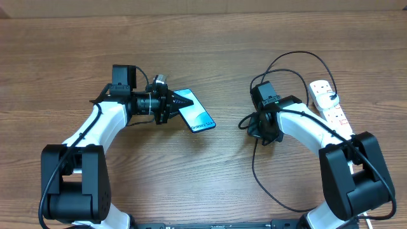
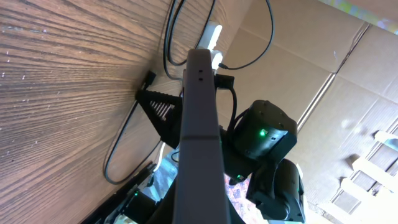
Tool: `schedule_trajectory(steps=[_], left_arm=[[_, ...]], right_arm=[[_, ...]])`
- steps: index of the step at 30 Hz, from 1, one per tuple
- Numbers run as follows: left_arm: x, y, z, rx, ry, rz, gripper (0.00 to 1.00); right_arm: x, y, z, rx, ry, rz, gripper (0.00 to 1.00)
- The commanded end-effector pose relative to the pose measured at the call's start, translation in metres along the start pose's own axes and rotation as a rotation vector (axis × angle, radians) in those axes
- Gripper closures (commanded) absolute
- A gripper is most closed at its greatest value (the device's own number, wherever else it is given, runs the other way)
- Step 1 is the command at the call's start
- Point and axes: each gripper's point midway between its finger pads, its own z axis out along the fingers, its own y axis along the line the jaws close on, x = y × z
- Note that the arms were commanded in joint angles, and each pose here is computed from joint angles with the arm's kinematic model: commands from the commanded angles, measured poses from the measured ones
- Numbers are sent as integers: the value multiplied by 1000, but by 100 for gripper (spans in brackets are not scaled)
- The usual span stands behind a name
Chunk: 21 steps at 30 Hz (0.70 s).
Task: Plug charger to phone and switch on socket
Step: 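Lift the plug with right gripper and bring it toward the phone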
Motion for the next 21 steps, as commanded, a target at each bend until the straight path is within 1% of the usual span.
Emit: schedule_trajectory(steps=[1, 5, 8, 12, 16, 18, 21], left_arm=[[5, -13, -2, 47, 34, 84, 96], [0, -29, -5, 99, 28, 178, 96], [-5, -43, -11, 146, 23, 234, 96], [-9, -60, -17, 190, 11, 305, 96], [-8, -71, -19, 216, 15, 373, 96], [-8, -72, -19, 220, 12, 388, 96], [-8, -75, -20, 226, 12, 410, 96]], right_arm=[[29, -14, 21, 49, 125, -2, 96], [35, 0, 14, -22, 175, -18, 96], [37, 24, -6, -151, 221, -95, 96], [46, 51, -56, -331, 256, -231, 96], [71, 58, -112, -491, 260, -363, 96], [84, 59, -141, -573, 230, -437, 96], [97, 52, -169, -621, 170, -494, 96]])
